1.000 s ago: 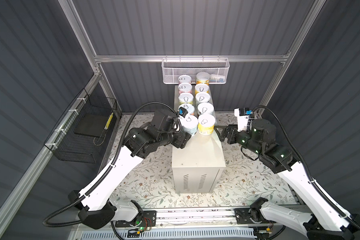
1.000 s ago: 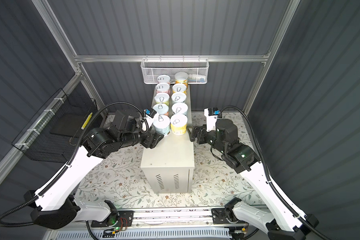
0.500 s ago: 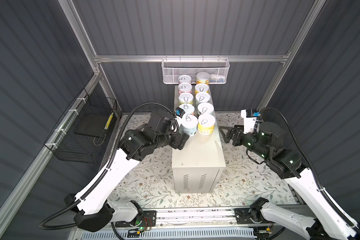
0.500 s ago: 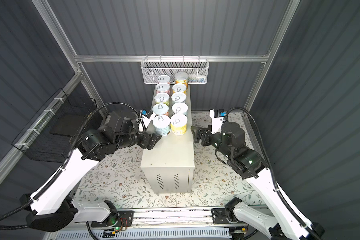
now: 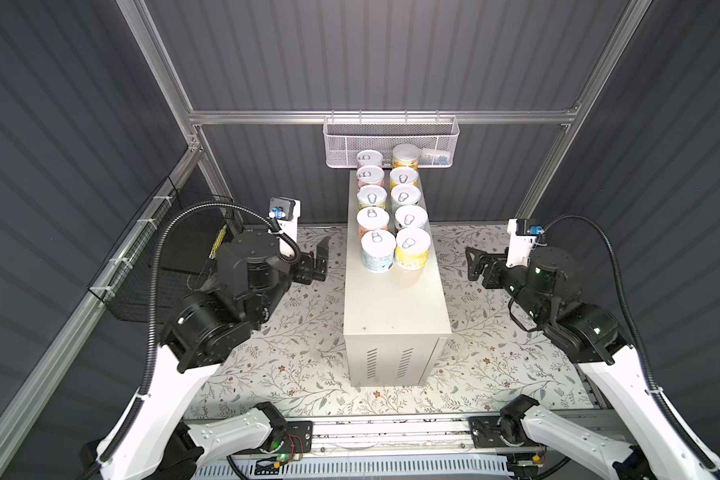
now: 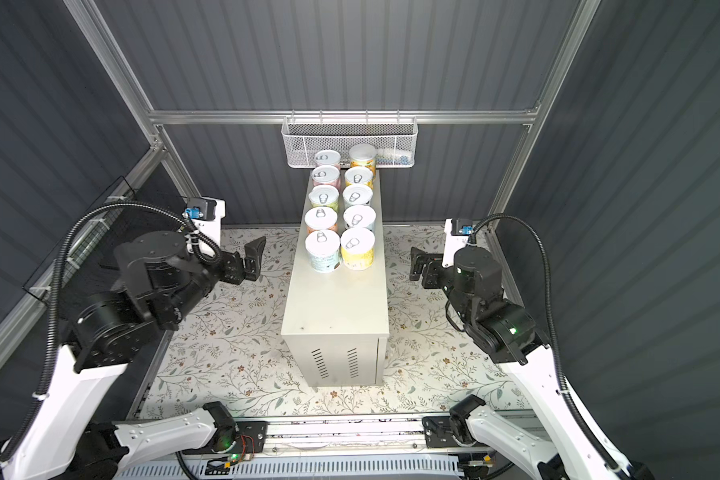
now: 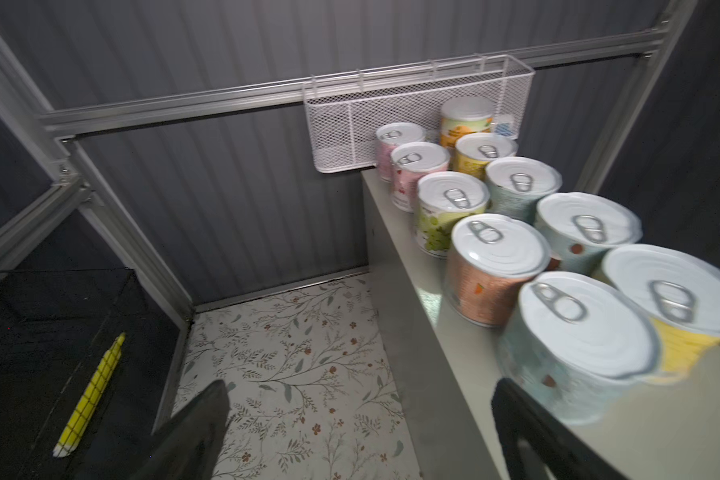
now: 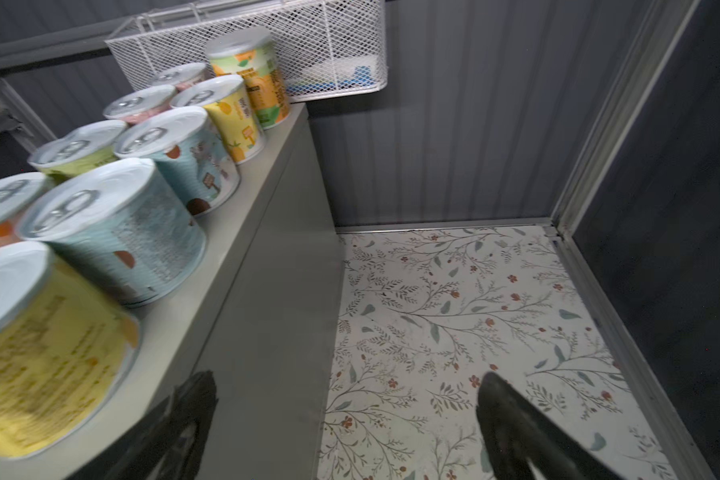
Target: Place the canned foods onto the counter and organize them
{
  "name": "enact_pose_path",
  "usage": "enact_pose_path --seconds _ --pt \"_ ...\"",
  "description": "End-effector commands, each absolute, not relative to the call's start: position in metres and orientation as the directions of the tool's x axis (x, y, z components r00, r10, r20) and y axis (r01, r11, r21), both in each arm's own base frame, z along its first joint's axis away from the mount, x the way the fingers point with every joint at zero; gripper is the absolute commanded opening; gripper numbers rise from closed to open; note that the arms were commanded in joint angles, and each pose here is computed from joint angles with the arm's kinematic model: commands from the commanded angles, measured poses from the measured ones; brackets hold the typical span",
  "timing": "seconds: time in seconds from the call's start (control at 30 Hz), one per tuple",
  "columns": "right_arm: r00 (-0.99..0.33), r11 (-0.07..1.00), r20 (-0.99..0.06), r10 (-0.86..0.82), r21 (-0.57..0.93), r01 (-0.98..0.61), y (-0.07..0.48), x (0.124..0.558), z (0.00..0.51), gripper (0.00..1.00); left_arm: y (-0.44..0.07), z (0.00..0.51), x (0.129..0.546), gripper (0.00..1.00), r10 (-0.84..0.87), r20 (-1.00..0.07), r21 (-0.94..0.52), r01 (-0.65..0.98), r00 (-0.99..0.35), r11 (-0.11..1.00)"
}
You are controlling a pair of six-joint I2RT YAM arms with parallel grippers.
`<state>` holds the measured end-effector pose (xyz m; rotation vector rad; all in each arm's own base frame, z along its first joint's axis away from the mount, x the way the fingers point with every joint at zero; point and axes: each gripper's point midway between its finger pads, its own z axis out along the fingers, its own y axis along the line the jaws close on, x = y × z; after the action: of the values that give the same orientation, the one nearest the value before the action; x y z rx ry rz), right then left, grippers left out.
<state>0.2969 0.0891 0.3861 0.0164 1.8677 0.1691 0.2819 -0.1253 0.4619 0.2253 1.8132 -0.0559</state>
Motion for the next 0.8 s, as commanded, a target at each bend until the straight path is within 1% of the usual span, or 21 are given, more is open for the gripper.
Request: enact_pose_path --seconds 0.0,0.03,0.07,0.17,0.27,0.33,0.4,0.43,0.5,0.6,0.77 --pt "-0.328 0.998 -0.944 0.039 0.019 0.064 0.062 0.316 0.356 0.99 -0.082 0.421 0.345 1.00 -0.040 -0.960 -0.037 -0.016 -0.278 0.999" --pt "-0.336 0.996 -0.941 0.039 0.012 0.084 0.058 0.320 0.347 0.99 -0.069 0.404 0.359 1.00 -0.095 -0.951 -0.087 -0.039 -0.294 0.995" --pt "-0.334 0.995 -0.942 0.034 0.002 0.096 0.053 0.325 0.338 0.99 -0.054 0.372 0.372 1.00 -0.139 -0.934 -0.120 -0.080 -0.329 0.990" --pt "-0.327 0.992 -0.945 0.020 -0.022 0.124 0.042 0.334 0.313 0.99 -0.034 0.322 0.388 0.99 -0.197 -0.923 -0.155 -0.151 -0.329 0.976" --pt "-0.359 0.988 -0.932 0.044 -0.014 0.157 0.033 0.342 0.287 0.99 -0.019 0.263 0.395 1.00 -0.190 -0.933 -0.118 -0.239 -0.306 0.964" --pt "-0.374 0.987 -0.926 0.051 -0.010 0.159 0.033 0.348 0.266 0.99 -0.015 0.219 0.397 1.00 -0.178 -0.936 -0.099 -0.259 -0.304 0.961" --pt "-0.376 0.985 -0.926 0.036 -0.032 0.171 0.031 0.354 0.244 0.99 -0.009 0.179 0.395 1.00 -0.156 -0.926 -0.053 -0.291 -0.345 0.955" --pt "-0.385 0.979 -0.922 0.022 -0.059 0.197 0.026 0.356 0.232 0.99 -0.007 0.162 0.394 0.99 -0.125 -0.913 -0.006 -0.293 -0.388 0.956" --pt "-0.402 0.960 -0.915 -0.008 -0.120 0.255 0.015 0.358 0.215 0.99 0.001 0.140 0.391 1.00 -0.089 -0.895 0.063 -0.322 -0.438 0.945" --pt "-0.403 0.918 -0.912 -0.075 -0.221 0.330 -0.005 0.359 0.192 0.99 0.014 0.127 0.380 1.00 -0.047 -0.906 0.121 -0.362 -0.421 0.925" --pt "-0.438 0.907 -0.898 -0.046 -0.221 0.358 -0.033 0.362 0.148 0.99 0.028 0.102 0.358 0.99 -0.039 -0.899 0.161 -0.411 -0.437 0.898"
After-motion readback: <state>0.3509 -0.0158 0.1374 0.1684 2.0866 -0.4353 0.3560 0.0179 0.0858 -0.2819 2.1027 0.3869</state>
